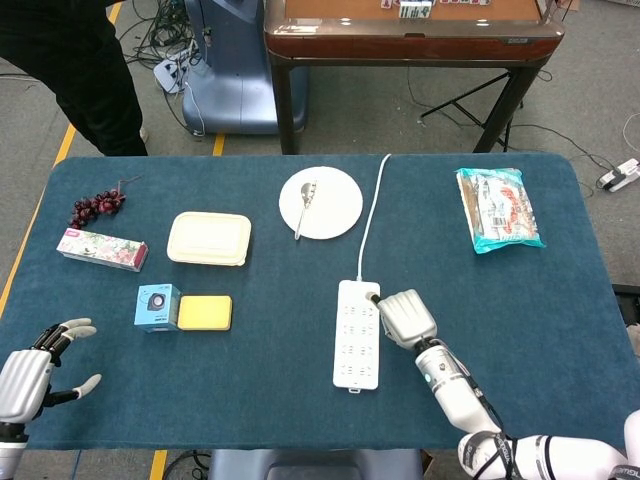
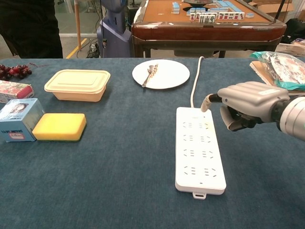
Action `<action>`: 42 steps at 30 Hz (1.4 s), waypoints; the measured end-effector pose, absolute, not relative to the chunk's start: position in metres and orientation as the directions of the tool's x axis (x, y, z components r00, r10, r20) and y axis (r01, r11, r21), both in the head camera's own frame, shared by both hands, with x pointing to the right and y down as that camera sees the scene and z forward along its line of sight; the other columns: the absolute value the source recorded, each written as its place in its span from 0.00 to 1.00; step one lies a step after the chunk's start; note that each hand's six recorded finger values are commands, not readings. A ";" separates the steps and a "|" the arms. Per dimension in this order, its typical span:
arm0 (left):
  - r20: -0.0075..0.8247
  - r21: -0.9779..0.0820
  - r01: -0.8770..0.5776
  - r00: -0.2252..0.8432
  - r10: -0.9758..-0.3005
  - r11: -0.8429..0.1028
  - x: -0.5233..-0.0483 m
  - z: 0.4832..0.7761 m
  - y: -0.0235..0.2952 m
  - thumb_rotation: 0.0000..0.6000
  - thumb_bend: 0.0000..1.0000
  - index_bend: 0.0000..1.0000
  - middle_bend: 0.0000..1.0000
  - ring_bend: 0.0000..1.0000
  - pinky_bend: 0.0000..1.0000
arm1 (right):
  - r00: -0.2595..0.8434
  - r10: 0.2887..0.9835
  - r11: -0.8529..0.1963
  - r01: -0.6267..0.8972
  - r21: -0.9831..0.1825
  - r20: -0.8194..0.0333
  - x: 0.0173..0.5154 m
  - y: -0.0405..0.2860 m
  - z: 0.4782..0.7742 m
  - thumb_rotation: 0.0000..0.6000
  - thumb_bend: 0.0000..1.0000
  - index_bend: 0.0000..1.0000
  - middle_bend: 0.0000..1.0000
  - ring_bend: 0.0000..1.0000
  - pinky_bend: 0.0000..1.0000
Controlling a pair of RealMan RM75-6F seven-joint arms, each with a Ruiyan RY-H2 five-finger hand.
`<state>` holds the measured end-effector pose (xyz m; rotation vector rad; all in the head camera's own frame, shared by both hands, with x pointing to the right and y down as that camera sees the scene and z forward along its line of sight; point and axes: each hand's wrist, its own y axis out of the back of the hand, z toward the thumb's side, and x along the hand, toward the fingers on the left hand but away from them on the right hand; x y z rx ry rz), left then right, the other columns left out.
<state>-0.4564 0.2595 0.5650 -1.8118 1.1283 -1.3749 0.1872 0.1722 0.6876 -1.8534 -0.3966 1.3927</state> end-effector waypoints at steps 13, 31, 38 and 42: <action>0.459 -0.841 -0.269 0.108 -0.882 -0.470 -0.456 0.567 0.260 1.00 0.18 0.36 0.25 0.23 0.56 | 0.347 0.648 -0.664 -0.178 -0.726 -0.678 0.179 0.169 0.698 1.00 1.00 0.24 1.00 1.00 1.00; 0.459 -0.841 -0.268 0.110 -0.882 -0.471 -0.455 0.567 0.261 1.00 0.18 0.36 0.25 0.23 0.56 | 0.347 0.645 -0.672 -0.167 -0.722 -0.681 0.177 0.168 0.703 1.00 1.00 0.24 1.00 1.00 1.00; 0.456 -0.842 -0.269 0.106 -0.884 -0.467 -0.456 0.566 0.261 1.00 0.18 0.36 0.25 0.23 0.56 | 0.342 0.637 -0.679 -0.175 -0.713 -0.691 0.178 0.171 0.709 1.00 1.00 0.24 1.00 1.00 1.00; 0.457 -0.842 -0.268 0.107 -0.883 -0.468 -0.456 0.566 0.261 1.00 0.18 0.36 0.25 0.23 0.56 | 0.340 0.634 -0.683 -0.177 -0.709 -0.695 0.178 0.172 0.711 1.00 1.00 0.24 1.00 1.00 1.00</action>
